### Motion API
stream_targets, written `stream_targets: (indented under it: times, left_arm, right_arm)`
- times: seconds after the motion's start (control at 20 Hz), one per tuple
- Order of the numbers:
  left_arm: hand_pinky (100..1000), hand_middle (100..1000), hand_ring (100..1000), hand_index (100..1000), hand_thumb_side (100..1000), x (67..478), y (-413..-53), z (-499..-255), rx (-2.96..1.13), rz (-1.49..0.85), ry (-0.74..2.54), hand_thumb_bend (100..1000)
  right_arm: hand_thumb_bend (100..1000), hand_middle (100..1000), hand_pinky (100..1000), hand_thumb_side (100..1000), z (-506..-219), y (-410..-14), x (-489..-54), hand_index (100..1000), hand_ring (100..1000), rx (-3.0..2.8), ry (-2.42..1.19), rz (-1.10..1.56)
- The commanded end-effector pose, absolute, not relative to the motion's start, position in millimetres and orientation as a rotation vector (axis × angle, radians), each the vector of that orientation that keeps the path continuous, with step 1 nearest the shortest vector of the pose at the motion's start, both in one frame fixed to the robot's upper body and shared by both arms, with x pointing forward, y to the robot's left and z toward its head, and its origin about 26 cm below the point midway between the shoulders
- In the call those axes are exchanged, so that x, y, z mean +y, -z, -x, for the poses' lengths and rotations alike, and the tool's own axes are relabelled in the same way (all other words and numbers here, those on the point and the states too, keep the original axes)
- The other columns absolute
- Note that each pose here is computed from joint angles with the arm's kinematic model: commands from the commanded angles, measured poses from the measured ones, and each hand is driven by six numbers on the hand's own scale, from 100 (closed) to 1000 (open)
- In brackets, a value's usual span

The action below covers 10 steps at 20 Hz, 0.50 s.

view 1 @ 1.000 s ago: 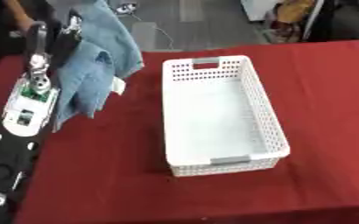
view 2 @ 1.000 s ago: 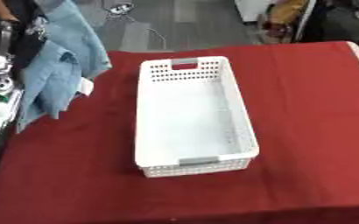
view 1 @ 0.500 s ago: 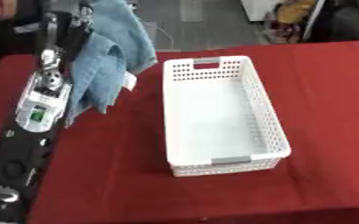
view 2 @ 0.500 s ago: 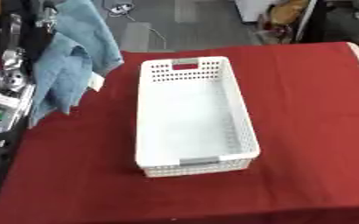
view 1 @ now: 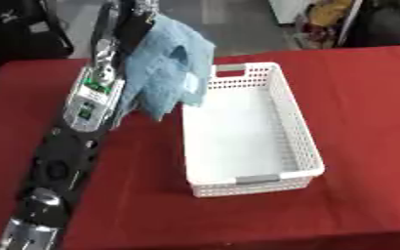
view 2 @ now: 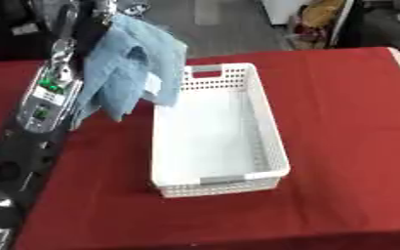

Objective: Pick up objects on the table and place them in the box.

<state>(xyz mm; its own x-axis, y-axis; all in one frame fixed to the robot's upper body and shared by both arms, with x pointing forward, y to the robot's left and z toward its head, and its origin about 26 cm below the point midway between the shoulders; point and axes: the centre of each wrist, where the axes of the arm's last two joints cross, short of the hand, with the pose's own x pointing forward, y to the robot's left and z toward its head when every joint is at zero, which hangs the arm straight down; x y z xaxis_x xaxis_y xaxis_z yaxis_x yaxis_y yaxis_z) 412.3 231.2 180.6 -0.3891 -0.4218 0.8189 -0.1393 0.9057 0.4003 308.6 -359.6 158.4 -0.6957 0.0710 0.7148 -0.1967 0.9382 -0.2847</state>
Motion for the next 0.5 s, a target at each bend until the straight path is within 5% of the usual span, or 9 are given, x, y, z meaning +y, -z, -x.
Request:
stream_targets:
  times: [0.05,0.5]
  left_arm:
    - [100,107,100,128,672,213.4,-195.1,-419.1,-1.977,-0.410,0.437,100]
    - [100,116,100,136,635,176.3,-178.7,-439.6,-1.843,-0.469,0.702,100]
  right_arm:
    - [100,878,809,942,-308.2,-167.3,-359.0,1000,942,-2.322,-0.467,-0.086]
    - [100,878,809,943,-309.1,-169.5,-357.2,1000,942,-2.333,-0.453,-0.093]
